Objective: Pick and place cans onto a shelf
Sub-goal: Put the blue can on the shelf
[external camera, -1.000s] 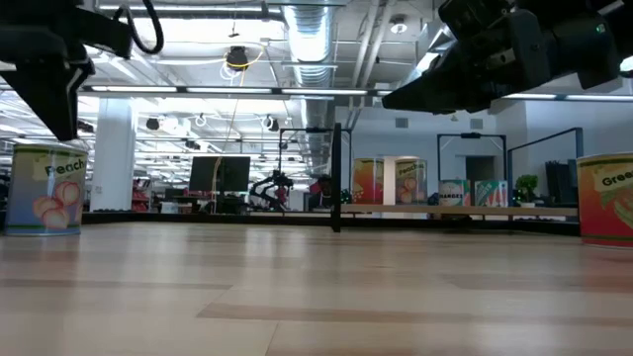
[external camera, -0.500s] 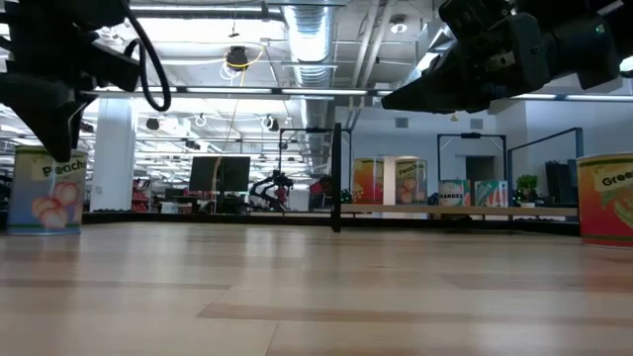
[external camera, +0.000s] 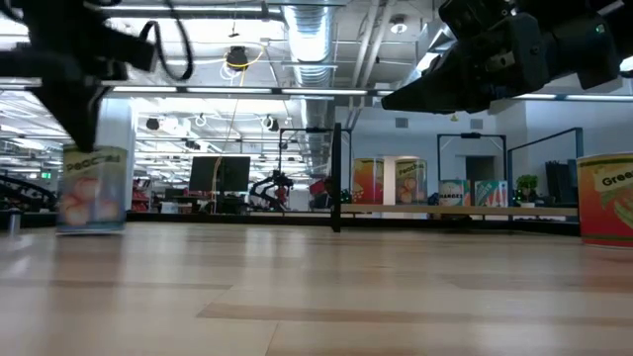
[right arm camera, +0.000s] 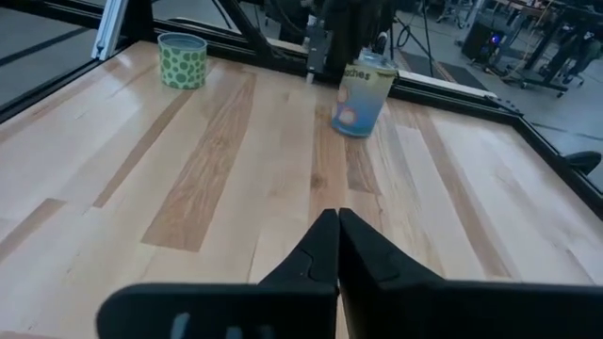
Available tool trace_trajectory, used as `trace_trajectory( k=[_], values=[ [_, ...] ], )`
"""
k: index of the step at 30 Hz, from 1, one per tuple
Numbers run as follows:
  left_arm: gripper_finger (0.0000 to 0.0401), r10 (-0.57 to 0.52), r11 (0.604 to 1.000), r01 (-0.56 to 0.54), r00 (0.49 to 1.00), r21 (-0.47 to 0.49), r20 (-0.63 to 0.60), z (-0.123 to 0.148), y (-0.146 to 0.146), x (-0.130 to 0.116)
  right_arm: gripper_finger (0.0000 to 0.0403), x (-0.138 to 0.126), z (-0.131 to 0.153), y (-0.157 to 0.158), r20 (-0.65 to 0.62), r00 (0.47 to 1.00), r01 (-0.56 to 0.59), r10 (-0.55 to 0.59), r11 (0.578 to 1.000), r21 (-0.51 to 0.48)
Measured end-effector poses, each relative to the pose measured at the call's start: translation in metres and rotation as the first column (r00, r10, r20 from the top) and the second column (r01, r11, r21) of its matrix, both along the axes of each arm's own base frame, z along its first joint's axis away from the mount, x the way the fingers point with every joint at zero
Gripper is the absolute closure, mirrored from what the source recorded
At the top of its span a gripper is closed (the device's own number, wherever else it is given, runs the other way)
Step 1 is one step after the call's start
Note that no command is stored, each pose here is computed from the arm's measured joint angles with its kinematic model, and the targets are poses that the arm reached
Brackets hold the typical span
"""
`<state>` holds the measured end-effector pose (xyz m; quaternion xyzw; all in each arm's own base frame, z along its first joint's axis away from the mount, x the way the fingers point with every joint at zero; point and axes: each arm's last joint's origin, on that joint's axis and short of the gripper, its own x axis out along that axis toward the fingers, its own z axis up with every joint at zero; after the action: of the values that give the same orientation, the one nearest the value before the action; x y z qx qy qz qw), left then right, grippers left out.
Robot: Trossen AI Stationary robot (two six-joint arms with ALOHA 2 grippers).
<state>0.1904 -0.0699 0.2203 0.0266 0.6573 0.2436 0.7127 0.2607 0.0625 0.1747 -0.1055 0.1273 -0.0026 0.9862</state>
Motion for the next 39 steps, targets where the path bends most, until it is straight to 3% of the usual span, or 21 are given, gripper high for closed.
trace_trajectory(
  k=[9, 17, 29, 39],
  values=[
    [0.0401, -0.147, 0.982, 0.174, 0.944, -0.068, 0.295, 0.015, -0.006, 0.039, 0.0390, -0.008, 0.020, 0.000, 0.063, 0.998, -0.008, 0.007, 1.000, 0.014],
    [0.0401, -0.271, 0.954, 0.298, 0.858, 0.008, 0.436, 0.009, 0.016, 0.083, 0.0385, -0.021, 0.035, 0.005, 0.078, 0.996, -0.037, 0.037, 0.999, 0.001],
    [0.0401, -0.407, 0.909, 0.412, 0.837, 0.068, 0.366, 0.001, 0.035, 0.153, 0.0386, -0.031, 0.043, 0.010, 0.084, 0.996, -0.028, 0.029, 1.000, -0.014],
    [0.0399, -0.421, 0.903, 0.424, 0.834, 0.075, 0.356, -0.003, 0.036, 0.172, 0.0386, -0.032, 0.041, 0.013, 0.058, 0.997, -0.040, 0.042, 0.999, -0.023]
  ],
)
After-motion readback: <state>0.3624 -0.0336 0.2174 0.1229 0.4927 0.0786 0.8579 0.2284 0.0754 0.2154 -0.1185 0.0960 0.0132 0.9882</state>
